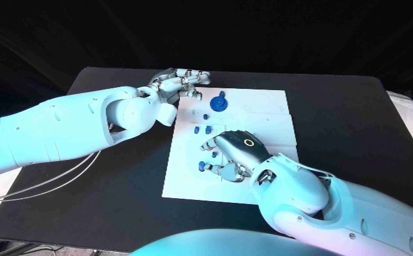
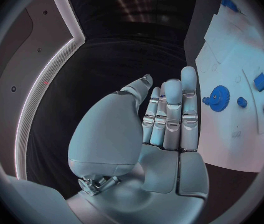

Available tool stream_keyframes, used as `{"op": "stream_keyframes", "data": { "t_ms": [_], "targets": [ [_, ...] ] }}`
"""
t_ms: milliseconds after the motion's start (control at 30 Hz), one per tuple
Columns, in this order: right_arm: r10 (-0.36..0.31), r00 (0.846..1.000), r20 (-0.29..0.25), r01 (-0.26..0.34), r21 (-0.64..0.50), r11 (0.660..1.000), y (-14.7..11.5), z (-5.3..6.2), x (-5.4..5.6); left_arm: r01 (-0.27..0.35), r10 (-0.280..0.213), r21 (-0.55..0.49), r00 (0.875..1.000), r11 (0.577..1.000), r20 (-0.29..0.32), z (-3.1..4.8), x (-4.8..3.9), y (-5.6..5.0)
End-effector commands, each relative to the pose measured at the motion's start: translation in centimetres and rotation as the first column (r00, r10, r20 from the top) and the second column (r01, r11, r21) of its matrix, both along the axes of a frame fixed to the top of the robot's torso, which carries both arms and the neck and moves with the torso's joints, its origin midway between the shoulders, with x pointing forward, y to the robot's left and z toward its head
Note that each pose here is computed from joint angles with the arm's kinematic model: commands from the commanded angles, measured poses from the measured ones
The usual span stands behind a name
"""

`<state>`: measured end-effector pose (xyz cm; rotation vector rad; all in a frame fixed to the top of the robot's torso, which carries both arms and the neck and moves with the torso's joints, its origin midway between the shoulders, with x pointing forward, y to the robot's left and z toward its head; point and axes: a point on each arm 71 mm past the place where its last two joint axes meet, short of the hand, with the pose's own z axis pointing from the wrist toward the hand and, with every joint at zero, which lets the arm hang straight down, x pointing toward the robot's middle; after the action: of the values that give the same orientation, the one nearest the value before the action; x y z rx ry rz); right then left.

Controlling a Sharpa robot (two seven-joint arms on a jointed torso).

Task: Assemble the parts on the task board

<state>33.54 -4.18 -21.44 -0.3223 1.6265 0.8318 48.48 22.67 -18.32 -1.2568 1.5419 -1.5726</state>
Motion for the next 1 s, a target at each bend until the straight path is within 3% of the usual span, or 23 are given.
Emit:
{"op": "stream_keyframes", "data": {
  "t_ms": [33, 100, 167, 300, 433, 667, 1000],
  "targets": [
    [-0.035, 0.999, -0.014, 0.037, 0.118, 0.992, -1.4, 1.1, 0.1, 0.019, -0.019, -0.012, 1.000, 1.000, 0.004, 0.09, -0.05, -0.2],
    [-0.082, 0.995, -0.062, 0.090, 0.145, 0.985, -3.1, 1.4, 0.4, 0.018, -0.018, -0.011, 1.000, 1.000, 0.004, 0.09, -0.05, -0.2],
    [-0.143, 0.981, -0.132, 0.163, 0.156, 0.974, -5.2, 1.7, 0.7, 0.017, -0.017, -0.011, 1.000, 1.000, 0.004, 0.08, -0.05, -0.1],
    [-0.265, 0.927, -0.265, 0.310, 0.144, 0.940, -9.3, 1.8, 0.9, 0.011, -0.011, -0.008, 1.000, 1.000, 0.004, 0.07, -0.06, 0.2],
    [-0.351, 0.877, -0.328, 0.398, 0.087, 0.913, -12.4, 1.7, 0.7, 0.005, -0.005, -0.006, 1.000, 1.000, 0.004, 0.06, -0.05, 0.4],
    [-0.475, 0.812, -0.338, 0.485, -0.060, 0.872, -16.8, 0.7, 0.4, 0.006, -0.006, -0.006, 1.000, 1.000, 0.003, 0.01, -0.08, 0.4],
    [-0.529, 0.793, -0.302, 0.515, -0.134, 0.847, -17.6, -0.5, 0.7, 0.009, -0.009, -0.007, 1.000, 1.000, 0.000, -0.14, -0.08, 0.4]
  ]
}}
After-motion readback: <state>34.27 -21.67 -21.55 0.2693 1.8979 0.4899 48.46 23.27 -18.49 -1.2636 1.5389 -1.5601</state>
